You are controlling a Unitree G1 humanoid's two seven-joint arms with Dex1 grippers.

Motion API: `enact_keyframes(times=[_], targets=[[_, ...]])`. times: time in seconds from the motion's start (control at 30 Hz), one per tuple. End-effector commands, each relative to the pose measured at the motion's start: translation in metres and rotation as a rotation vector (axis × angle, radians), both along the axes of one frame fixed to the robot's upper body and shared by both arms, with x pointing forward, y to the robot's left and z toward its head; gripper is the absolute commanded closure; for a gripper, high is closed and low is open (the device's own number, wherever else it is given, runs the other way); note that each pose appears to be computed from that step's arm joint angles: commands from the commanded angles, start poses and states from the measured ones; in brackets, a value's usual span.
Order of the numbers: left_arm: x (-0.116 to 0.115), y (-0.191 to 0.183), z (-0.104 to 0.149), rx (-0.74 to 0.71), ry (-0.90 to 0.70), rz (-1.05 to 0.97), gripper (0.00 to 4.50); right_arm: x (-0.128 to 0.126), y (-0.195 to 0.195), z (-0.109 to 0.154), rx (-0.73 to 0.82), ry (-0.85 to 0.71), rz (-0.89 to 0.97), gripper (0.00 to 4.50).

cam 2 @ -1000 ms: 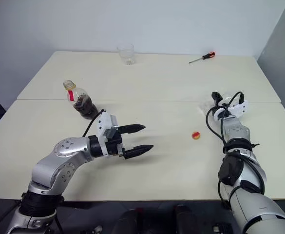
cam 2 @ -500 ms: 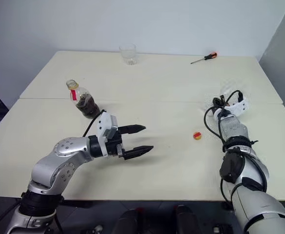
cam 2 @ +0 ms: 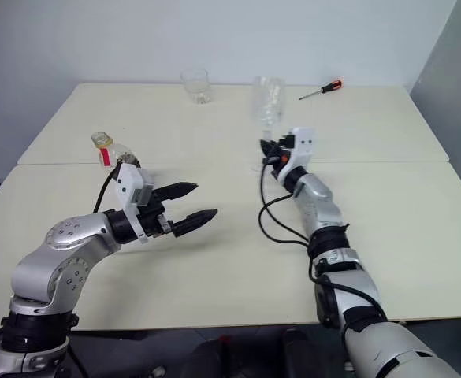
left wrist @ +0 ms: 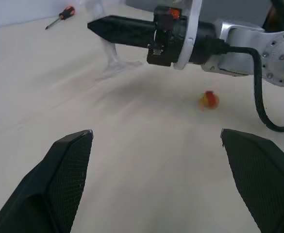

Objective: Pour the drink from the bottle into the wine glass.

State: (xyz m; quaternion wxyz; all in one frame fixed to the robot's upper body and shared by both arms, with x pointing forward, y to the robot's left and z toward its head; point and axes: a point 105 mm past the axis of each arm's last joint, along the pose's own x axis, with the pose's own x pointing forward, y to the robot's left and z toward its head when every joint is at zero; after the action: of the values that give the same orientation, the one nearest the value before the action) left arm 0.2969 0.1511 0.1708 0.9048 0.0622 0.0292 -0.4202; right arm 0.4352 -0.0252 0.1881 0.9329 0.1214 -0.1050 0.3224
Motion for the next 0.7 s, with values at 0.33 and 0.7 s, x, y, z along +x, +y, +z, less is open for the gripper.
enact_keyframes(times=[0.33,0.7], targets=[[-0.028,0.019,0.000,-0.050,-0.013,0.194,0.00,-0.029,0.054,-0.043,-0.141,-0.111,0.009,4.34],[-0.035,0.019,-0.003,-0.036,-0.010,0.224,0.00,-0.037,0.040,-0.089,-0.262,-0.013,0.034,4.34]])
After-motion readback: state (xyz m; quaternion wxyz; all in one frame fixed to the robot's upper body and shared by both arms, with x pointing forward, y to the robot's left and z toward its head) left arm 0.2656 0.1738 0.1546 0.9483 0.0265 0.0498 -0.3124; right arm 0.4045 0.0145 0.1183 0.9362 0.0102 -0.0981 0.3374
